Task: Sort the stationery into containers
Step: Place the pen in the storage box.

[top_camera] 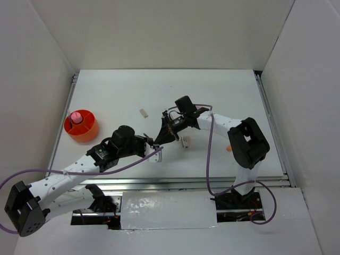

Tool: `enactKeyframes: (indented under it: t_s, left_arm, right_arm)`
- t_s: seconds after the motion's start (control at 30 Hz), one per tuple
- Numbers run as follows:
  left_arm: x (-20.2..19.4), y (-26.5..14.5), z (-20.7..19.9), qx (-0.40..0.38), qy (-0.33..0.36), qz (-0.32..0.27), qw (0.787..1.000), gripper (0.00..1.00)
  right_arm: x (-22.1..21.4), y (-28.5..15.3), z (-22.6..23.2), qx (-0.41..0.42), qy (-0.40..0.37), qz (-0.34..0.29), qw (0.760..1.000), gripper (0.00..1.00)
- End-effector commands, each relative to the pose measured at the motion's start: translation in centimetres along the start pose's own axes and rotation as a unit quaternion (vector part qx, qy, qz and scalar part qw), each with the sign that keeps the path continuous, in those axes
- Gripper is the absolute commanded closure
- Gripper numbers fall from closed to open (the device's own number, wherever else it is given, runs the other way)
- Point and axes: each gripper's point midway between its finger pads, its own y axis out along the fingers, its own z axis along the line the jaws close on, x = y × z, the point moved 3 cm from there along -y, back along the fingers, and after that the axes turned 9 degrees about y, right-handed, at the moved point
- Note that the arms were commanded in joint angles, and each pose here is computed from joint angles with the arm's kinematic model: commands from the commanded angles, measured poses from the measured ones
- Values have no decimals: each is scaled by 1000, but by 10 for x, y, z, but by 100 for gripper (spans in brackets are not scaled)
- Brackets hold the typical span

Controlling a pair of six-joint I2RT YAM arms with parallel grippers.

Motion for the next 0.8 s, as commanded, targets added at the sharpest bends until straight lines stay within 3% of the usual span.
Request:
enactKeyframes:
  t_s: [0.0, 0.17, 0.27, 0.3, 0.37, 0.47, 0.6, 0.77]
  left_arm:
    - [10, 1, 7, 10, -13, -23, 1000, 76]
    - [12, 1, 5, 9, -26, -29, 999, 87]
    - [13, 1, 3, 8, -39, -33, 999, 97]
    - [13, 0, 3, 10, -44, -35, 998, 100]
    - [11, -2, 5, 17, -62, -34, 997, 100]
    - [6, -7, 8, 24, -93, -32, 995, 100]
    - [1, -18, 9, 36, -142, -35, 989, 100]
    - [-10, -52, 42, 117, -265, -48, 956, 100]
  right_arm:
    - [-13, -3, 16, 24, -36, 21, 999, 100]
    - [-18, -1, 19, 34, -46, 42, 998, 100]
    - [-20, -1, 21, 42, -48, 56, 996, 77]
    - [-20, -2, 21, 45, -47, 58, 996, 73]
    - [-21, -3, 23, 49, -55, 63, 995, 59]
    - [-19, -9, 26, 56, -65, 58, 995, 47]
    - [-5, -28, 30, 62, -71, 25, 995, 45]
    - [23, -69, 31, 56, -118, -63, 989, 44]
